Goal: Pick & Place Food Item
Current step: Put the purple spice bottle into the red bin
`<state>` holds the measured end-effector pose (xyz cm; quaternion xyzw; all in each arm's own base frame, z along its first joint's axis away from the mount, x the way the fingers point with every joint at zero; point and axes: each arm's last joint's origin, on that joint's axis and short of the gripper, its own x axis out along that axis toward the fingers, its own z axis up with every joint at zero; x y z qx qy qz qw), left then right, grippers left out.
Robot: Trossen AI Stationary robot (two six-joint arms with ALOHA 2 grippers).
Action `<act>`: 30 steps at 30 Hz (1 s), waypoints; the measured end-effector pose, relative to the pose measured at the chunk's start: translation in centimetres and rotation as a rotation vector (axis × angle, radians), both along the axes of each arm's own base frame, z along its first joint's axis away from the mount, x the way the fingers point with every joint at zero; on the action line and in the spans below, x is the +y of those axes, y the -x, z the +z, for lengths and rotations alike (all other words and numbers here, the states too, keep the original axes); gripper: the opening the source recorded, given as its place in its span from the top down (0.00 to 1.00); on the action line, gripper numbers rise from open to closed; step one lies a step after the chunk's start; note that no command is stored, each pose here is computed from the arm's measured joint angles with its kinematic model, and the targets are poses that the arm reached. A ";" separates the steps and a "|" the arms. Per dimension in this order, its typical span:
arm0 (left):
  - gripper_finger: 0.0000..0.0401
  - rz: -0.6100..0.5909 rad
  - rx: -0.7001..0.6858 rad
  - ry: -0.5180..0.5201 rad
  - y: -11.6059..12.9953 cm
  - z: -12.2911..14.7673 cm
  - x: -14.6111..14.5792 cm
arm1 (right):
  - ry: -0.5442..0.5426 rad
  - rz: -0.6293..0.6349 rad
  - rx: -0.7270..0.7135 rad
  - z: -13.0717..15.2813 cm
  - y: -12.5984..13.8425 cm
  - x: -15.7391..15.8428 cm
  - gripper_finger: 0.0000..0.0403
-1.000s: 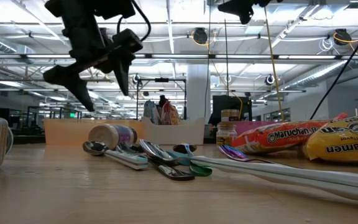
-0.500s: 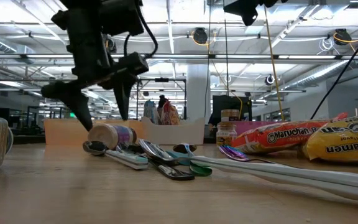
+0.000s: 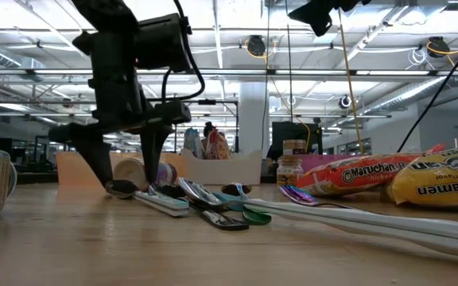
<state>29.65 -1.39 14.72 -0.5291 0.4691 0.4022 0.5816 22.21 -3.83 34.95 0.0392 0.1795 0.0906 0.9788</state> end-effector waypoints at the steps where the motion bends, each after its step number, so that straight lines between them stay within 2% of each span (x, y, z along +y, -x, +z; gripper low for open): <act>1: 0.30 0.008 0.002 0.001 0.0 -0.1 0.0 | 0.000 0.000 0.000 0.0 0.0 0.0 0.34; 12: 0.32 0.047 0.003 -0.001 -0.1 -0.2 0.7 | 0.001 0.001 0.000 0.0 0.0 0.0 0.34; 18: 0.41 0.058 0.004 0.007 -0.1 -0.2 1.4 | 0.003 0.001 0.000 0.0 0.0 0.0 0.34; 23: 0.49 0.023 0.003 0.031 -0.1 -0.2 1.5 | 0.005 0.002 0.000 0.0 0.0 0.0 0.34; 30: 0.49 -0.074 -0.005 0.075 -0.1 -0.1 1.4 | 0.027 0.010 -0.005 0.0 0.0 0.0 0.34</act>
